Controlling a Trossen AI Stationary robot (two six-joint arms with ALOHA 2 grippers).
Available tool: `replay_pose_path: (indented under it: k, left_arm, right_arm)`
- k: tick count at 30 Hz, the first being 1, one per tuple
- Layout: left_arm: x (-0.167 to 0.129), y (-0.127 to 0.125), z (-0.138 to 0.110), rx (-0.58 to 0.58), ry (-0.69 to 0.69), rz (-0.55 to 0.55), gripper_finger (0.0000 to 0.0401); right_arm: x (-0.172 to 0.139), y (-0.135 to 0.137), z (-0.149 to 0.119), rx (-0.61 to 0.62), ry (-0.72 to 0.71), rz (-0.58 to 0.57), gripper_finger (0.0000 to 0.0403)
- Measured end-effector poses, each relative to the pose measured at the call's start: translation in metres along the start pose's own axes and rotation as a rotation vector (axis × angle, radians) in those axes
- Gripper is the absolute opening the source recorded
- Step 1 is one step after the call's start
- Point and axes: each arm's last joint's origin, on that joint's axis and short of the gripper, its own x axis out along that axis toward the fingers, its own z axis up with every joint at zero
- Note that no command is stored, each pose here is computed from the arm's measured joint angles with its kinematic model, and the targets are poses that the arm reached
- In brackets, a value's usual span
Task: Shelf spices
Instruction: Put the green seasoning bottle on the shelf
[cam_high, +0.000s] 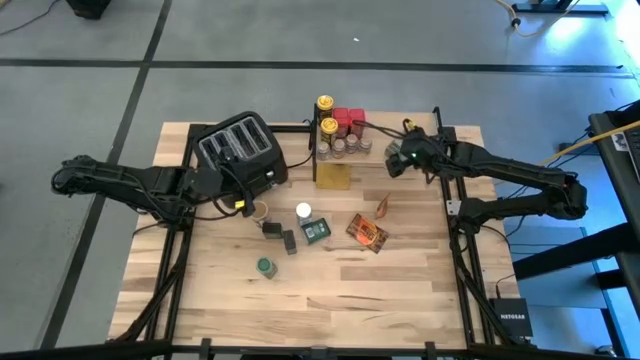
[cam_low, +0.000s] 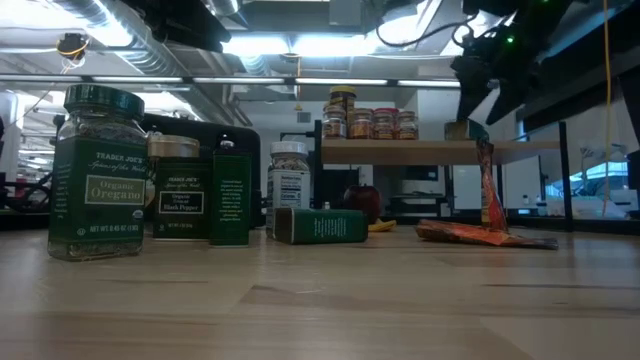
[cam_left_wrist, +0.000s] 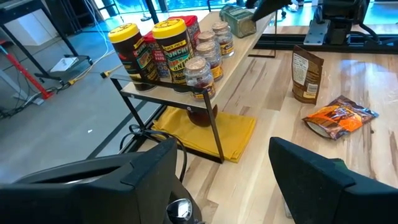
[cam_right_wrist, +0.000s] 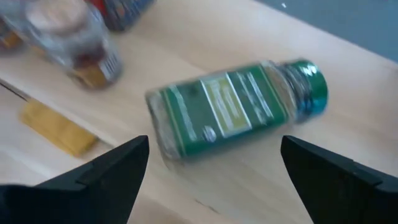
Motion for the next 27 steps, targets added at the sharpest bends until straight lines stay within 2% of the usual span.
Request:
replay_pose_path:
  k: [4, 17, 21, 24, 27]
  left_arm:
    - [0.000, 0.000, 0.000, -0.002, 0.000, 0.000, 0.0249]
    - [0.000, 0.000, 0.000, -0.003, 0.000, 0.000, 0.0249]
    - [0.000, 0.000, 0.000, -0.004, -0.001, 0.000, 0.0249]
    - [0.000, 0.000, 0.000, -0.004, -0.001, 0.000, 0.0249]
    - [0.000, 0.000, 0.000, -0.004, -0.001, 0.000, 0.0249]
  right_arm:
    - [-0.002, -0.004, -0.004, -0.022, 0.030, -0.030, 0.0372]
    - [-0.013, -0.015, -0.006, 0.006, -0.016, -0.109, 0.0372]
    - [-0.013, -0.012, -0.002, 0.037, -0.041, -0.065, 0.0372]
    - [-0.010, -0.006, 0.001, 0.015, -0.045, -0.008, 0.0372]
    - [-0.004, -0.003, 0.001, -0.023, -0.024, -0.018, 0.0372]
